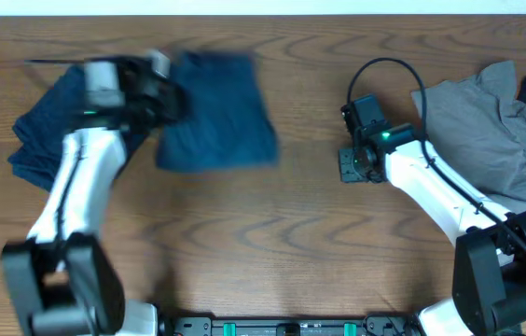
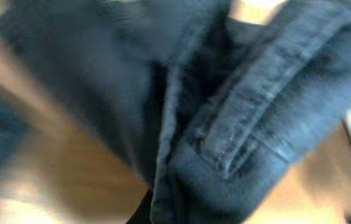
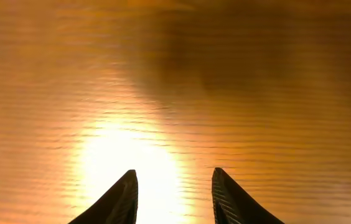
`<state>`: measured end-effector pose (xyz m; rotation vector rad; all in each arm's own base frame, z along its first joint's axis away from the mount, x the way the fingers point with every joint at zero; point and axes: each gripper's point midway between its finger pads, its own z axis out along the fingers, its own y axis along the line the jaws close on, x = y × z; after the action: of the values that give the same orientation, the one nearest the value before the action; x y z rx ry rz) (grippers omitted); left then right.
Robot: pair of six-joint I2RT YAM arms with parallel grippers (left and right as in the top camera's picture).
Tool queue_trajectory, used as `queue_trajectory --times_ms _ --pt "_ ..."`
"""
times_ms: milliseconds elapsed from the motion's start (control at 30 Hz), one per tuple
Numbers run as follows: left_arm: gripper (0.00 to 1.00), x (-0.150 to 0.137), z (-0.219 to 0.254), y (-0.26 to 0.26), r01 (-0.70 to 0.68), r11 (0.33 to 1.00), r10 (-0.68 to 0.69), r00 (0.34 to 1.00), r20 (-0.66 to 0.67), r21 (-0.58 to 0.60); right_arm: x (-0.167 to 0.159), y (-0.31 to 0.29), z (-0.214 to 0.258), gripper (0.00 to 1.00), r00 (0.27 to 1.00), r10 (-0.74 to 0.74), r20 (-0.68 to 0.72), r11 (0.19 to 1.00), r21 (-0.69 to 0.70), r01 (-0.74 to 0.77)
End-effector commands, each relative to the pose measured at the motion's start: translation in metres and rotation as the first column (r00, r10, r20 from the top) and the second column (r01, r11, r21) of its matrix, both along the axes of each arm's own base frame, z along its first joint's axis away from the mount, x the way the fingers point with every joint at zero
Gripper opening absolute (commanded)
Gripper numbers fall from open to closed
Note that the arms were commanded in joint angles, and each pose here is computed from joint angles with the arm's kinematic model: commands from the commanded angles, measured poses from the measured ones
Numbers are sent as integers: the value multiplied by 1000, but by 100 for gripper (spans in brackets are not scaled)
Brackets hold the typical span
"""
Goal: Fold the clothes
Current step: 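Carry the folded shorts with the left gripper onto the left folded stack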
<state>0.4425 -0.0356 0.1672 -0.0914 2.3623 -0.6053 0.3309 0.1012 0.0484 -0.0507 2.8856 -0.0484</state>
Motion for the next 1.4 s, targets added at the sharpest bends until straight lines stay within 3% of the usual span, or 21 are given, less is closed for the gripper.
queue_trajectory --times_ms 0,100,200,400,633,667,700,767,900,1000,1067,1233,1367 --pt "6 11 51 69 -199 975 182 971 155 103 4 -8 1 38 999 -35 10 999 -28 36" --pt "6 12 62 124 -342 929 309 927 214 140 2 -8 0 38 999 -35 0 999 -31 35" --pt "6 6 48 169 -435 887 406 894 187 155 -1 -10 0 38 999 -34 -13 999 -36 34" --pt "6 -2 7 211 -498 852 490 867 91 161 -8 -12 -2 38 999 -35 -39 998 -47 33" --pt "6 -11 -8 228 -534 826 534 844 52 183 -9 -12 -2 38 998 -36 -43 998 -48 33" --pt "9 -14 -9 230 -541 817 544 838 43 196 -8 -13 -2 38 998 -36 -42 998 -48 34" --pt "34 -16 -12 231 -546 812 552 833 34 205 -8 -12 -2 38 998 -36 -42 998 -48 34" --pt "95 -21 -16 233 -559 800 571 821 12 216 -9 -12 -2 38 998 -36 -43 998 -49 34" --pt "98 -37 -21 250 -675 694 703 711 -30 250 -9 -13 -2 38 998 -36 -43 998 -49 34" --pt "98 -65 -18 273 -791 520 840 541 -29 321 -8 -12 -2 41 999 -35 -42 998 -44 33" --pt "98 -77 -10 279 -829 447 882 472 -11 336 -7 -11 -2 42 999 -34 -38 999 -39 33" --pt "98 -73 14 268 -833 464 868 496 34 301 -4 -1 -1 45 999 -24 -29 1000 12 25" --pt "98 -52 20 228 -767 590 789 613 20 252 1 14 0 49 999 -44 -19 994 104 46"
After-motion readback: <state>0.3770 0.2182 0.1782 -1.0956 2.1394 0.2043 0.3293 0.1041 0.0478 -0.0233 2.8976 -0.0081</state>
